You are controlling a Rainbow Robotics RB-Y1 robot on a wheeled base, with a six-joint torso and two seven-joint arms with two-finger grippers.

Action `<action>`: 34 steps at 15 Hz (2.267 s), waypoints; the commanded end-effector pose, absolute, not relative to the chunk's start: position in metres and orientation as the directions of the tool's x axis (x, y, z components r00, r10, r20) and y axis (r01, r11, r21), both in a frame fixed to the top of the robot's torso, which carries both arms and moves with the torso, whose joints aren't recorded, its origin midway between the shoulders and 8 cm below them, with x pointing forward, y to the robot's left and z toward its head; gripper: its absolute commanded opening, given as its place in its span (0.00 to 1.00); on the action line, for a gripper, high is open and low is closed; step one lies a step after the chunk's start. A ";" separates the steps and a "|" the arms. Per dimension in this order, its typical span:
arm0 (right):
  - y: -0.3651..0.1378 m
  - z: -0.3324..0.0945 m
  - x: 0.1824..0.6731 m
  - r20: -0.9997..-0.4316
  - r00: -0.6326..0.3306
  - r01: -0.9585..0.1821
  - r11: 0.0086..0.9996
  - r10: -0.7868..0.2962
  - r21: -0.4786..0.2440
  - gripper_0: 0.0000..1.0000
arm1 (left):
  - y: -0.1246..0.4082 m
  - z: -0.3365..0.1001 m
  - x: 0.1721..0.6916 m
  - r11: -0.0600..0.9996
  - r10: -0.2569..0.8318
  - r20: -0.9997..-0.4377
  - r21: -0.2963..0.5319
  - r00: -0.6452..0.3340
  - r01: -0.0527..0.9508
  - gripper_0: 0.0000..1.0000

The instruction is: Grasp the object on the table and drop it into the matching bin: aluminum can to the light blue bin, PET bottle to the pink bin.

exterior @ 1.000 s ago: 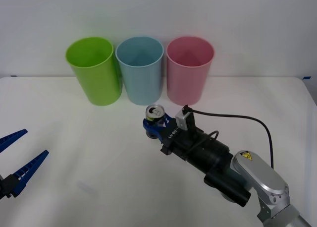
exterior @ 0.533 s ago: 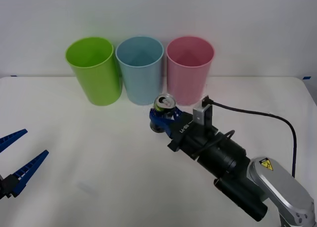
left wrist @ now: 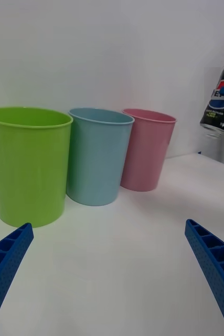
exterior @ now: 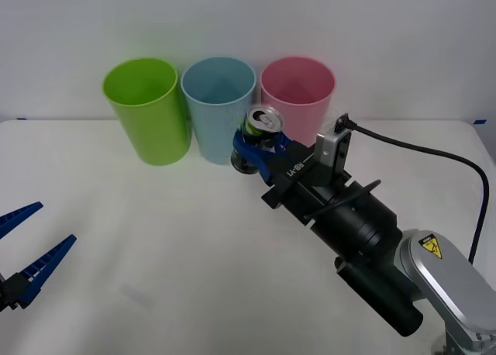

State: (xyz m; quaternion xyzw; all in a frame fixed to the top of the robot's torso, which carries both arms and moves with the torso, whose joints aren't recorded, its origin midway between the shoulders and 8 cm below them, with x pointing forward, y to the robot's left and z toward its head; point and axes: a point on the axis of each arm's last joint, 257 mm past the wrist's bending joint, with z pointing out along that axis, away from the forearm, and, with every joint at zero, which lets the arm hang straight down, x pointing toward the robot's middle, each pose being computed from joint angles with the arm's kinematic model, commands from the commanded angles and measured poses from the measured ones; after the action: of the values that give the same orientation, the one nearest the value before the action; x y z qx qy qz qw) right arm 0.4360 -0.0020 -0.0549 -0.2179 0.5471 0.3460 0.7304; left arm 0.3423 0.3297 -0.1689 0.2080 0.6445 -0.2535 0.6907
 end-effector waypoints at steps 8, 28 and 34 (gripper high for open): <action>0.039 -0.008 0.542 -0.937 0.225 -0.679 0.732 0.269 0.046 0.00 | 0.330 -0.169 0.342 0.785 -0.082 -0.996 -0.039 0.041 0.618 1.00; 0.019 -0.018 0.674 -0.974 0.222 -0.409 0.911 0.038 -0.058 0.00 | 0.330 -0.169 0.342 0.785 -0.082 -0.996 -0.039 0.041 0.618 1.00; 0.033 -0.032 0.672 -0.978 0.206 -0.428 0.900 0.006 -0.085 0.00 | 0.330 -0.169 0.342 0.785 -0.082 -0.996 -0.039 0.041 0.618 1.00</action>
State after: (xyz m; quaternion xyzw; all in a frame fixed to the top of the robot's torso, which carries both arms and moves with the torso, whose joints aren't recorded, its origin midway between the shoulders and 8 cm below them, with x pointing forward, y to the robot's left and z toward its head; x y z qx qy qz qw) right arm 0.6721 0.0303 -0.0314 -0.1690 0.6135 0.1440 0.7578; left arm 0.3422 0.3297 -0.1689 0.2079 0.6446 -0.2535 0.6907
